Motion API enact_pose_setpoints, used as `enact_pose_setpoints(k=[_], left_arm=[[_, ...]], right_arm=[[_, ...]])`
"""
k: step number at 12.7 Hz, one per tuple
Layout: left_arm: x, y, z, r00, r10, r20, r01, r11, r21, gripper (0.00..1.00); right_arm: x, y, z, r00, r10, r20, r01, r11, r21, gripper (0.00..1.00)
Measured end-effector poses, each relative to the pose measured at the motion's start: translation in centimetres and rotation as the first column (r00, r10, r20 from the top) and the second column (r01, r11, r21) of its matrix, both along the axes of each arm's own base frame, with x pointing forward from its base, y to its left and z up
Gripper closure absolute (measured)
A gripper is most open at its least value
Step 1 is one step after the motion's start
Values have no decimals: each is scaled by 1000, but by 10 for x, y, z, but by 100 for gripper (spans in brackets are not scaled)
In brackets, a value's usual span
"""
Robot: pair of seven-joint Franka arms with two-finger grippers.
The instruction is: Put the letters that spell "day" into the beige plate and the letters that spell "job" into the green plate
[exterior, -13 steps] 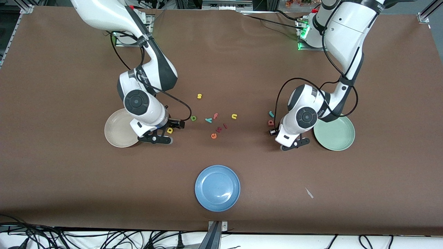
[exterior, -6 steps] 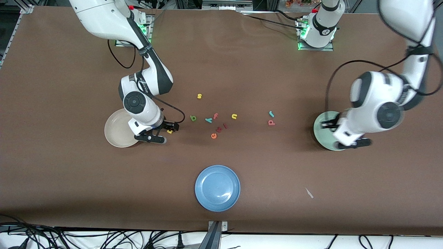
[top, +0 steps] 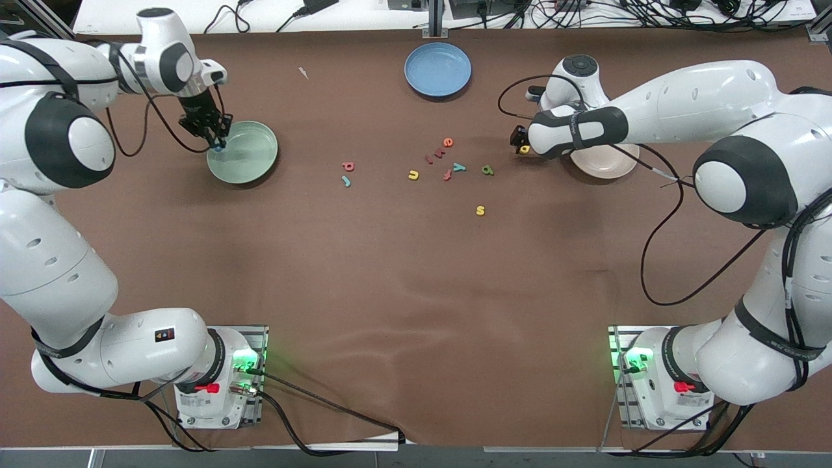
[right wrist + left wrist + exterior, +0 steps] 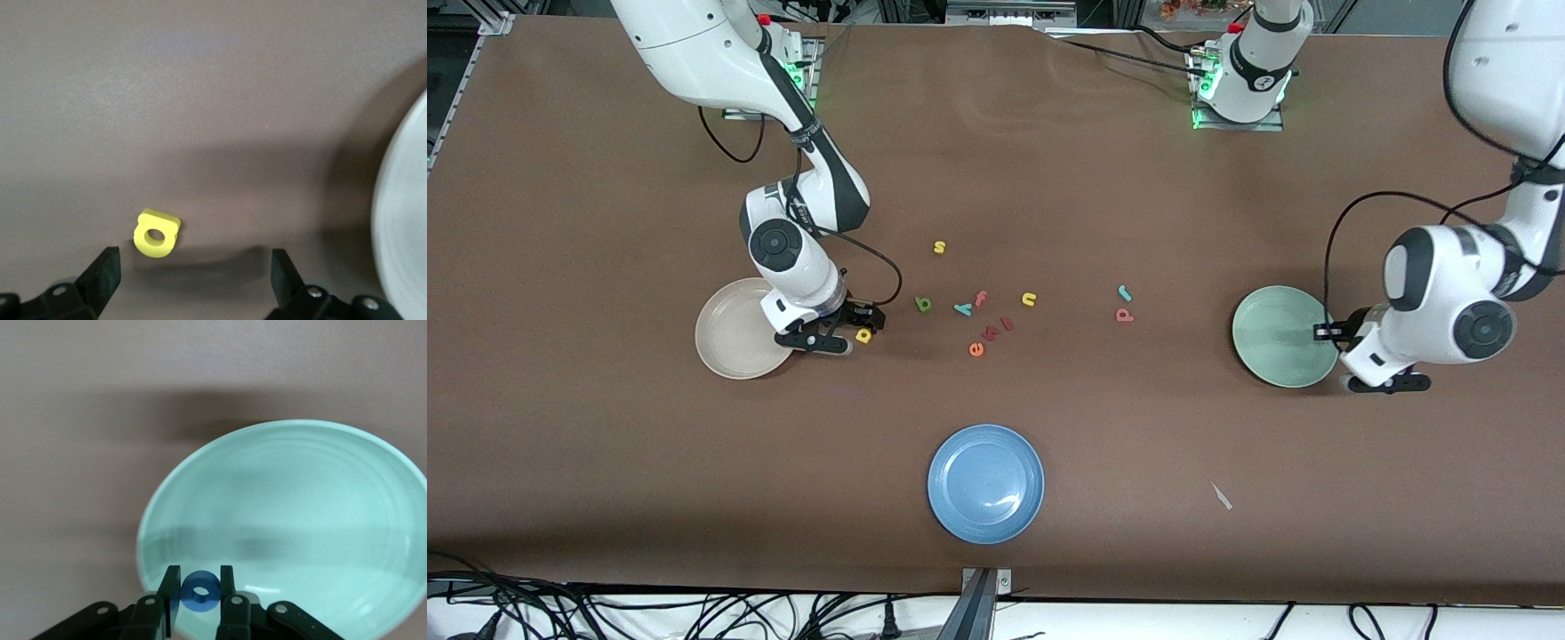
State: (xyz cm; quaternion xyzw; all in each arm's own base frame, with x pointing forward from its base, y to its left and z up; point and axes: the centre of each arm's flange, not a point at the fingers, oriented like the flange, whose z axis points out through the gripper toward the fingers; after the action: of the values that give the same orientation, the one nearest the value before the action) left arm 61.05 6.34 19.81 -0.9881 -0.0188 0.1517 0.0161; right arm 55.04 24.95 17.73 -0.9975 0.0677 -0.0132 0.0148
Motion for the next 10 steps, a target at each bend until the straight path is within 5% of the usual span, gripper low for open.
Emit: enact_pose_setpoints(k=[2,5,8,10], left_arm=[[1,-7,-10,1000,-3,-3,3,1000,-6,68],[17,-31,28,996,59,64,-60,998,7,33],[10,-140,83,980,186,75,-188,982,17,1],[-7,-221,88,959,275,73,-278,960,23,0]], right_arm=[[3,3,5,1000,-8,13,8,1000,7,0],[6,6,0,1000,-9,27,8,1000,14,0],[4,10,-7,999,-10,31,9,1000,17,4],[4,11,-9,999,-10,35,9,1000,19,15]])
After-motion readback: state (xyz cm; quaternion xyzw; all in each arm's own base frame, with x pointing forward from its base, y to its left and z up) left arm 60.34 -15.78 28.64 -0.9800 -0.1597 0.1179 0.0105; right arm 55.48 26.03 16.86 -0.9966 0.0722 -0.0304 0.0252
